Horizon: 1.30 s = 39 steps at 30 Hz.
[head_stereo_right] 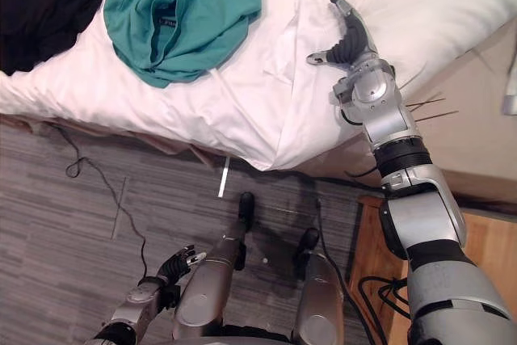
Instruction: Tidy the bed and pick cloth on bed and put in laundry
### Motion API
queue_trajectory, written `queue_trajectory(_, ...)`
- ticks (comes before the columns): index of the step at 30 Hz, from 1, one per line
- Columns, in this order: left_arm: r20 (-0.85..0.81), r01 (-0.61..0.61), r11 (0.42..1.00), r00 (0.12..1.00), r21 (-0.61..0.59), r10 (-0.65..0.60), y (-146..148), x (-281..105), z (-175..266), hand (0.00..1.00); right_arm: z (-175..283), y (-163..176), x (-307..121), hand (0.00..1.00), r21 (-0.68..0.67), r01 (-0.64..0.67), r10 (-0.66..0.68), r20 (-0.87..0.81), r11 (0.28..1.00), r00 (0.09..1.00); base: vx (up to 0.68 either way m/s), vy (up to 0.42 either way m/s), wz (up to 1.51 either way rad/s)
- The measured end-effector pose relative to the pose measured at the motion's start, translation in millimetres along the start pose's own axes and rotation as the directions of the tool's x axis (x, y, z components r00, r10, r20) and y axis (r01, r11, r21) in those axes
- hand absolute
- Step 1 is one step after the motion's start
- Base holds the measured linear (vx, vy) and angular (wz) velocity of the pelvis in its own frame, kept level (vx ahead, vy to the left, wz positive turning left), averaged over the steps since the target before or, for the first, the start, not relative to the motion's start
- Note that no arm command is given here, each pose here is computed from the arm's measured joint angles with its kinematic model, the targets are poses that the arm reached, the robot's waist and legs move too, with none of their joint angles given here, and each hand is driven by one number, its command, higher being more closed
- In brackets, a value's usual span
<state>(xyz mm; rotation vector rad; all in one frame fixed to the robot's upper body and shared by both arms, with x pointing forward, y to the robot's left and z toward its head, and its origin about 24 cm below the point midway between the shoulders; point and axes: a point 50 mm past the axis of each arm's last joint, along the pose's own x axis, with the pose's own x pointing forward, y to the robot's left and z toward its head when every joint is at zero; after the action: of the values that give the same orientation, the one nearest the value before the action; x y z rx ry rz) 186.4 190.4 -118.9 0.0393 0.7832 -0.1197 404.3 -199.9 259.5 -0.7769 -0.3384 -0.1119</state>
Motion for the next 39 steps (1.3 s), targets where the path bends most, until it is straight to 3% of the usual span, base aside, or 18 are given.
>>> queue_trajectory(5, 0.028, 0.000, 1.000, 1.000, -0.006, 0.000, 0.2, 0.1, 2.9, 0.00, -9.7, -9.3, -1.2, 1.00, -0.055, 0.024, -0.026, -0.037, 0.998, 0.999, -0.04, -0.057, 0.17)
queue_trajectory(11, 0.049, 0.014, 1.000, 0.999, 0.002, -0.014, 0.1, -1.6, 1.4, 0.00, -50.5, -2.4, -24.5, 1.00, 0.114, 0.068, -0.054, -0.117, 0.991, 0.992, 0.04, -0.051, -0.09)
queue_trajectory(12, 0.049, 0.018, 1.000, 0.999, 0.003, -0.018, 0.0, -2.2, 0.4, 0.00, -59.1, -0.4, -33.3, 0.00, 0.159, 0.079, -0.059, -0.128, 0.984, 0.990, 0.07, -0.013, -0.50)
queue_trajectory(14, 0.046, 0.016, 1.000, 0.999, 0.008, -0.017, 0.6, -3.2, -1.2, 0.00, -73.9, 5.2, -50.8, 0.00, 0.234, 0.104, -0.068, -0.155, 0.967, 0.986, 0.05, 0.011, -0.45)
queue_trajectory(18, 0.014, 0.004, 1.000, 1.000, -0.003, -0.004, 2.4, -9.2, -14.4, 0.00, -131.0, 38.1, -117.1, 0.00, 0.419, 0.205, -0.045, -0.361, 0.885, 0.932, 0.07, 0.017, -0.44)
queue_trajectory(22, -0.055, -0.014, 1.000, 0.998, -0.022, 0.012, 1.7, -19.8, -39.6, 0.00, -195.5, 54.7, -210.8, 0.00, 0.380, 0.343, -0.015, -0.651, 0.859, 0.759, 0.06, 0.017, -0.42)
queue_trajectory(24, -0.082, -0.017, 0.999, 0.997, -0.031, 0.014, 0.3, -23.7, -49.0, 0.00, -210.5, 50.9, -235.0, 0.00, 0.337, 0.400, -0.033, -0.728, 0.852, 0.684, 0.00, 0.032, -0.31)
queue_trajectory(27, -0.126, -0.017, 0.998, 0.992, -0.057, 0.010, -3.9, -29.2, -62.1, 0.00, -232.5, 17.8, -277.2, 0.00, 0.180, 0.576, -0.187, -0.834, 0.797, 0.519, -0.05, 0.029, -0.35)
queue_trajectory(30, -0.163, -0.046, 0.995, 0.986, -0.090, 0.031, -1.0, -36.2, -74.0, 0.00, -237.4, -23.1, -299.0, 0.00, -0.006, 0.673, -0.364, -0.844, 0.740, 0.393, -0.03, 0.026, -0.09)
queue_trajectory(32, -0.188, -0.054, 0.994, 0.981, -0.097, 0.035, -0.2, -39.7, -80.3, 0.00, -228.0, -53.7, -299.4, 0.00, -0.102, 0.697, -0.487, -0.786, 0.710, 0.380, -0.02, 0.029, -0.12)
queue_trajectory(35, -0.218, -0.058, 0.993, 0.975, -0.102, 0.035, -0.1, -42.0, -85.6, 0.00, -203.4, -91.9, -279.7, 0.00, -0.151, 0.718, -0.614, -0.653, 0.679, 0.443, -0.02, 0.025, -0.16)
queue_trajectory(36, -0.226, -0.062, 0.993, 0.974, -0.104, 0.037, 0.0, -43.6, -88.1, 0.00, -192.0, -99.5, -269.2, 1.00, -0.136, 0.720, -0.633, -0.603, 0.681, 0.485, -0.02, 0.019, -0.09)
queue_trajectory(37, -0.229, -0.067, 0.992, 0.972, -0.109, 0.040, 0.5, -44.8, -89.7, 0.00, -186.2, -101.5, -262.5, 1.00, -0.124, 0.717, -0.637, -0.579, 0.686, 0.510, 0.00, 0.000, 0.00)
queue_trajectory(39, -0.233, -0.076, 0.991, 0.971, -0.112, 0.049, 2.6, -45.9, -90.7, 0.00, -164.5, -96.2, -225.2, 1.00, -0.036, 0.656, -0.585, -0.492, 0.754, 0.645, 0.01, 0.010, 0.02)
